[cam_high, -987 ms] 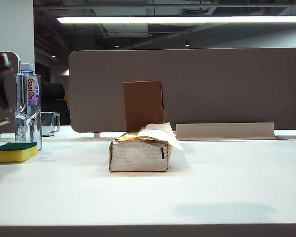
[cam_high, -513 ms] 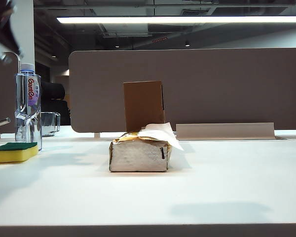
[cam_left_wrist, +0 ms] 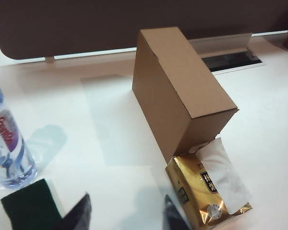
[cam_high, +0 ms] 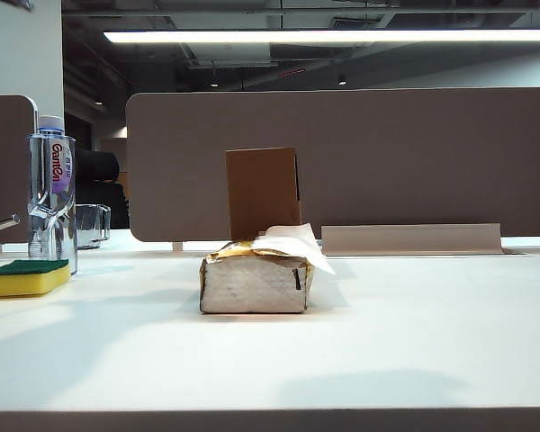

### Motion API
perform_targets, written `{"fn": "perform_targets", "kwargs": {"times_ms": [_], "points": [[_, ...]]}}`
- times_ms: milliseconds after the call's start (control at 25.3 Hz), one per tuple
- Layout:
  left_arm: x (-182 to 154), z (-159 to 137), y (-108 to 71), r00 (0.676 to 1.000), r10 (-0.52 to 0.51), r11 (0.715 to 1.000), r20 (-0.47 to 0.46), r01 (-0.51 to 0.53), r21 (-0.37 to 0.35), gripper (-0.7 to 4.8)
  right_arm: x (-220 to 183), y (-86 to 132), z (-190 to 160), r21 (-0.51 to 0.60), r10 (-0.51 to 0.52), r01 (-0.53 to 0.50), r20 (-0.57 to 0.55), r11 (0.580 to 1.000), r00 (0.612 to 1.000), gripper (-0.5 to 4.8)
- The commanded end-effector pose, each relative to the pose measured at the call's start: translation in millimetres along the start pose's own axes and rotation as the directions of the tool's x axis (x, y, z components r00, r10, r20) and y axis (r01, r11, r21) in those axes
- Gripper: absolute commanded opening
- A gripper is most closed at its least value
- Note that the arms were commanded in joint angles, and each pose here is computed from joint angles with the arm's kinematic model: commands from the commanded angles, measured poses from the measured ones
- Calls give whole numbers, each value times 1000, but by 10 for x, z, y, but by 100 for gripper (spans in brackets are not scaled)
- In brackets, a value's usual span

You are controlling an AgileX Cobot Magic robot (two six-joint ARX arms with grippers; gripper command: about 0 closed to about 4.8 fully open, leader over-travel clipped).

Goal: Move the sponge from right to left to wipe the table, avoiding obstacles on the table, and finally reaching the bottle of mineral water.

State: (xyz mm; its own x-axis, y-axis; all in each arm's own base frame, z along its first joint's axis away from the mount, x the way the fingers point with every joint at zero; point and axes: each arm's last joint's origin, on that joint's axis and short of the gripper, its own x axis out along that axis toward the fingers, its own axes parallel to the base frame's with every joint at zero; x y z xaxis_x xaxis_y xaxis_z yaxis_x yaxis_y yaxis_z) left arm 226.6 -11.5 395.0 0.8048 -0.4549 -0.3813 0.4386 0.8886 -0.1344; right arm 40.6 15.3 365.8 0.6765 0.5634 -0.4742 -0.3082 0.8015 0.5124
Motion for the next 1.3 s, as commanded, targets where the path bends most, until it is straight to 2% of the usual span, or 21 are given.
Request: {"fn": "perform_targets", "kwargs": {"times_ms": [39, 237, 355, 513, 592, 750, 948, 1027, 1184, 1303], "points": [[-185, 21, -91, 999, 13, 1000, 31, -14, 16, 188, -17, 13, 47, -58, -22, 25, 58, 998, 998, 198], [-435, 18, -222, 997, 16, 999, 71, -19, 37, 188, -38, 9, 39, -102, -74, 83, 86, 991, 994, 198], [-609, -7, -298, 993, 71, 996, 89, -74, 42, 188, -83, 18, 8, -136, -122, 139, 124, 981, 985, 197], [-783, -43, -389, 991, 79, 995, 110, -85, 50, 187, -164, 48, -41, -180, -166, 202, 196, 963, 966, 195], [-866, -61, -433, 989, 81, 994, 128, -88, 57, 187, -210, 62, -70, -200, -196, 245, 239, 949, 951, 152], [-1032, -94, -519, 981, 90, 992, 171, -104, 74, 186, -287, 98, -134, -221, -200, 270, 294, 937, 935, 138], [-1227, -272, -628, 970, 109, 988, 218, -130, 88, 183, -347, 126, -208, -230, -195, 277, 324, 933, 926, 133], [-1321, -433, -673, 960, 157, 980, 232, -180, 82, 183, -379, 129, -240, -227, -225, 315, 350, 922, 909, 88], [-1420, -663, -728, 947, 196, 972, 255, -222, 77, 174, -413, 126, -281, -231, -269, 374, 383, 898, 884, 56], [-1478, -872, -759, 933, 236, 962, 273, -263, 69, 165, -390, 92, -341, -229, -273, 383, 399, 895, 876, -7]]}}
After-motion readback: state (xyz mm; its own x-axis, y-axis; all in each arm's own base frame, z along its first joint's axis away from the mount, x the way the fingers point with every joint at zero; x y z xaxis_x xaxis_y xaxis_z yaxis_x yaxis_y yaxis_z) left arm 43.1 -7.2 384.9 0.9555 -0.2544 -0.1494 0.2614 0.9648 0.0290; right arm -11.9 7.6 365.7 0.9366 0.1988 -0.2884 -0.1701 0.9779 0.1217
